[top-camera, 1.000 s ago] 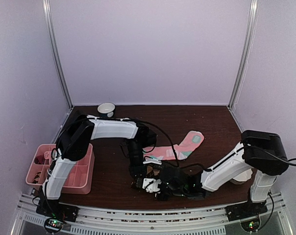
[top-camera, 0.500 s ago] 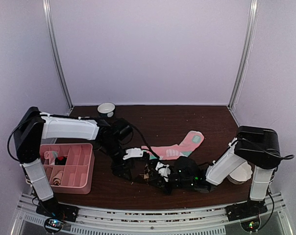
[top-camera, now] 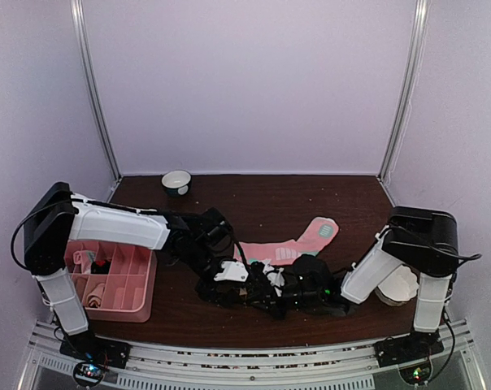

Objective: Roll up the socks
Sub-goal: Roll the sock.

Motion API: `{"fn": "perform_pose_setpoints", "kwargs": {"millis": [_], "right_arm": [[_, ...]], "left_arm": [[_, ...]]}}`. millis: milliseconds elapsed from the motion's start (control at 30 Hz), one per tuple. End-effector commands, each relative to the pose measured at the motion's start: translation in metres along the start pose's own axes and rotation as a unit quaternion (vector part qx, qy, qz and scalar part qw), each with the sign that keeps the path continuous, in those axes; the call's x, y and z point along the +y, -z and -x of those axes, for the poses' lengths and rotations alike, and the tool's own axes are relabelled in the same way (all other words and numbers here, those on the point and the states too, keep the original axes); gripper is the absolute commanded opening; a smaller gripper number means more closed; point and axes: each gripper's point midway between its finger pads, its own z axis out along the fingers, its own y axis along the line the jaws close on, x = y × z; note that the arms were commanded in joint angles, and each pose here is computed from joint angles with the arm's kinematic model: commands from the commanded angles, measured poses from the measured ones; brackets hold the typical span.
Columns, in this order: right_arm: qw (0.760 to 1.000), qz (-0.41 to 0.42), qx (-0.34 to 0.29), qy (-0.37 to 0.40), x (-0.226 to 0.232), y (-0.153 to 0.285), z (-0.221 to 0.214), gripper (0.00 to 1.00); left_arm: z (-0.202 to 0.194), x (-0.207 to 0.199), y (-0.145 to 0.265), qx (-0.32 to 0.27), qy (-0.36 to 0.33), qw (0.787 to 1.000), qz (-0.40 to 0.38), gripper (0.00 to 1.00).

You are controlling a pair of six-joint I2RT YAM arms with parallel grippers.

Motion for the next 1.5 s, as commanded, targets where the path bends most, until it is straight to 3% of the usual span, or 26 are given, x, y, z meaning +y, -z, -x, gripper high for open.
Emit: {"fn": "perform_pose_setpoints", "kwargs": {"millis": [0, 467, 700, 967, 1000, 1033, 1067, 1267, 1467], "right_arm": [[0.979, -0.023, 0.189, -0.076, -0.010, 0.019, -0.113, 0.02], [0.977, -0.009, 0.190, -0.096, -0.008, 0.016, -0.116, 0.02], [0.982, -0.010, 0.161, -0.100, -0.008, 0.016, -0.104, 0.08], [0.994, -0.071, 0.063, -0.050, -0.020, 0.046, -0.063, 0.34], [0.994, -0.082, 0.052, -0.043, -0.023, 0.051, -0.059, 0.43], [0.994, -0.093, 0.044, -0.038, -0.025, 0.056, -0.055, 0.89], [0.993, -0.104, 0.037, -0.032, -0.028, 0.060, -0.053, 0.99], [0.979, -0.201, -0.025, -0.005, -0.050, 0.096, -0.023, 1.00], [0.908, -0.378, -0.150, -0.103, -0.094, 0.167, 0.016, 1.00]], "left_arm": [[0.017, 0.012, -0.001, -0.010, -0.065, 0.997, 0.037, 0.64], [-0.018, 0.014, -0.031, 0.055, -0.060, 0.996, 0.030, 0.46], [-0.029, 0.017, -0.040, 0.087, -0.037, 0.995, 0.018, 0.16], [-0.041, -0.007, -0.038, 0.116, 0.033, 0.990, -0.067, 0.12], [-0.043, -0.010, -0.038, 0.120, 0.038, 0.989, -0.072, 0.11], [-0.046, -0.012, -0.037, 0.125, 0.044, 0.988, -0.075, 0.10], [-0.048, -0.014, -0.037, 0.129, 0.050, 0.987, -0.078, 0.10], [-0.062, -0.022, -0.036, 0.168, 0.090, 0.977, -0.096, 0.09], [-0.069, -0.034, -0.035, 0.194, 0.115, 0.965, -0.134, 0.09]]}}
